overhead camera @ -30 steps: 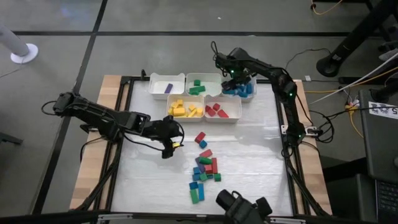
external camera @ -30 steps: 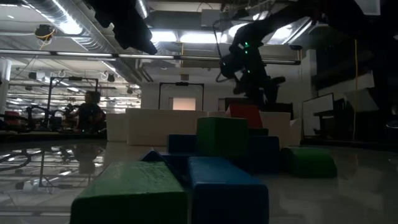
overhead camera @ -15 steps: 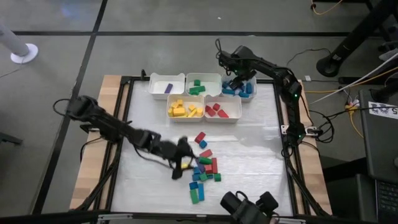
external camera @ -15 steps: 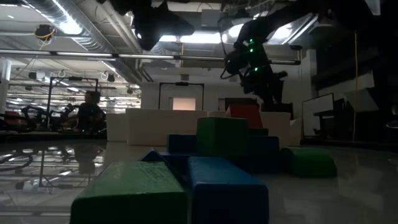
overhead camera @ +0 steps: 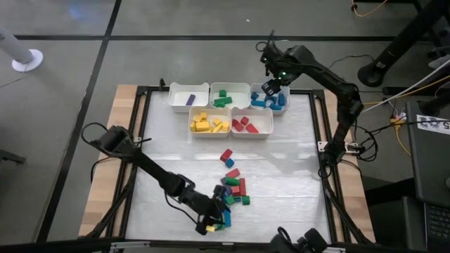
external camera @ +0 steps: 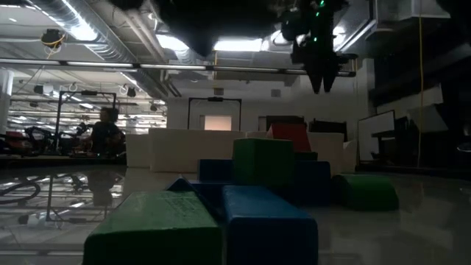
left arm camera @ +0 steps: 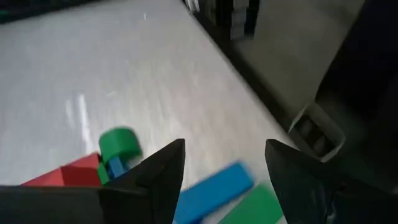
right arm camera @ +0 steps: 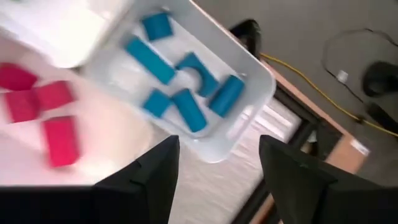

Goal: Sort blocks
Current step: Put the green block into the top center bin

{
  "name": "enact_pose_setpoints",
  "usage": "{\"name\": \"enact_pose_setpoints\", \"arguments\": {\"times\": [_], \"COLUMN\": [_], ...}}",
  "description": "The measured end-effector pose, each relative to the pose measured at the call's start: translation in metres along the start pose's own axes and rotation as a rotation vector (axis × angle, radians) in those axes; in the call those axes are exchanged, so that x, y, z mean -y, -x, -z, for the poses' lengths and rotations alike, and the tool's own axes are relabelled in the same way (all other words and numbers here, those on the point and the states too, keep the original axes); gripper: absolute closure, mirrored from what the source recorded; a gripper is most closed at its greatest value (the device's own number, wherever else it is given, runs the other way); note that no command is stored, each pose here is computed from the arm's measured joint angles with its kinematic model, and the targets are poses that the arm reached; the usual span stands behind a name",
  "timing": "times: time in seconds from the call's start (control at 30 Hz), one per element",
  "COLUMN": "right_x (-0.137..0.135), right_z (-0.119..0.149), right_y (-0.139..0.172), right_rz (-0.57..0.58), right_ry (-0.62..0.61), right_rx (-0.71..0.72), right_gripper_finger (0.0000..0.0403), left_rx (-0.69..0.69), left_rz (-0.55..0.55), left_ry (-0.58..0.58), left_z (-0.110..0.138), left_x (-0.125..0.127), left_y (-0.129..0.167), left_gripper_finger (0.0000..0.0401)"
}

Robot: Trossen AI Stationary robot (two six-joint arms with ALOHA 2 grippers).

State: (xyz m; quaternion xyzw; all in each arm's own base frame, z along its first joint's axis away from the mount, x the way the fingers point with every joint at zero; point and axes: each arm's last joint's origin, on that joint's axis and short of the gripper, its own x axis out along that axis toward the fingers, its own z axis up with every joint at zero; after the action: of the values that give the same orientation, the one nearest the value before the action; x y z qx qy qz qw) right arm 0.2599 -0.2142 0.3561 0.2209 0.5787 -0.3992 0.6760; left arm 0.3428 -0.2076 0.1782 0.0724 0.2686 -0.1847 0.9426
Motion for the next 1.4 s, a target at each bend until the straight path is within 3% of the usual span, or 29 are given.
{"name": "enact_pose_setpoints", "arguments": {"times": [0.17, 0.3, 0.57, 0.93, 1.17, 1.4], "right_x": [-0.006, -0.016, -0.048, -0.094, -0.116, -0.132], "right_z": [0.016, 0.028, 0.055, 0.085, 0.100, 0.116], "right_y": [0.028, 0.043, 0.070, 0.088, 0.097, 0.103], "right_rz": [-0.078, -0.124, -0.242, -0.311, -0.358, -0.397], "right_ry": [0.027, 0.070, 0.187, 0.351, 0.385, 0.437], "right_rx": [0.064, 0.095, 0.134, 0.163, 0.189, 0.179], "right_gripper_finger": [0.0181, 0.0181, 0.0181, 0.0181, 0.0181, 0.0181], "left_rx": [-0.155, -0.215, -0.256, -0.284, -0.303, -0.344], "left_rz": [0.014, 0.058, 0.164, 0.167, 0.179, 0.204], "left_ry": [-0.196, -0.266, -0.303, -0.344, -0.392, -0.357], "left_z": [0.005, 0.011, 0.017, 0.033, 0.039, 0.043], "left_x": [0.002, 0.004, 0.008, 0.010, 0.010, 0.010], "left_y": [-0.013, -0.015, -0.015, -0.031, -0.034, -0.034], "left_gripper_finger": [0.0191, 0.0191, 0.0191, 0.0191, 0.0192, 0.0243]}}
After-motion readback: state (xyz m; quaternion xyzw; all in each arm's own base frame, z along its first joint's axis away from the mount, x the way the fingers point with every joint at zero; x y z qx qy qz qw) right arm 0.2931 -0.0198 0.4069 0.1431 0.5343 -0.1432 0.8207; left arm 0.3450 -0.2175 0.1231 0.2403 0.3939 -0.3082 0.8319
